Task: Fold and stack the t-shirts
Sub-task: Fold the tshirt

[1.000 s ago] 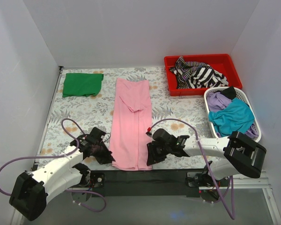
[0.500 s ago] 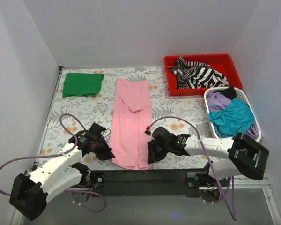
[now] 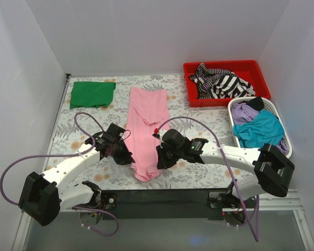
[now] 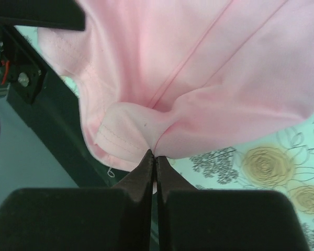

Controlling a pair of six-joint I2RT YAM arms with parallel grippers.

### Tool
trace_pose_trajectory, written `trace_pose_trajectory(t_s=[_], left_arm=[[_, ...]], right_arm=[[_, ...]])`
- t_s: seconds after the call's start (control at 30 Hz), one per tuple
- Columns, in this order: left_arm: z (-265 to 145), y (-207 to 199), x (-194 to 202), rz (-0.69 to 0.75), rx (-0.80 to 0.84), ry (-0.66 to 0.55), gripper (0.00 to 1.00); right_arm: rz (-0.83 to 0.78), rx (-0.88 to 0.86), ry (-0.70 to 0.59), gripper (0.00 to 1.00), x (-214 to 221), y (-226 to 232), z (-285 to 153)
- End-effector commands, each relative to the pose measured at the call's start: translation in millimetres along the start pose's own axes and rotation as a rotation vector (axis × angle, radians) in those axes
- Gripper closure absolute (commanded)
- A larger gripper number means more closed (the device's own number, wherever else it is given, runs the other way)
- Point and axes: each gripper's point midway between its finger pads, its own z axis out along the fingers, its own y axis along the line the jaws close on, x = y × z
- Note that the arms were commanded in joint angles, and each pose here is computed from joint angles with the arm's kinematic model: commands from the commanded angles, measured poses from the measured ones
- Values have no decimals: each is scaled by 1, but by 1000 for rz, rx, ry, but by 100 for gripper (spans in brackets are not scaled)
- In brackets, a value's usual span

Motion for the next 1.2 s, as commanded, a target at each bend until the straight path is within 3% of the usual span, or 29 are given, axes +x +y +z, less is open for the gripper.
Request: trace_pose_trajectory(t_s=[0.0,0.63,1.17], left_arm=[[1,-22,-20,53,31,-62,95],[9,-71,-117,127,63,-218,94],[33,-74,-161,124,86,-215,97]], right_arm=[[-32,63,-10,99,-17,-15,-1],[2,110,-58,99,-97,-78,5],[25,177,-103,99,-146,-124,4]])
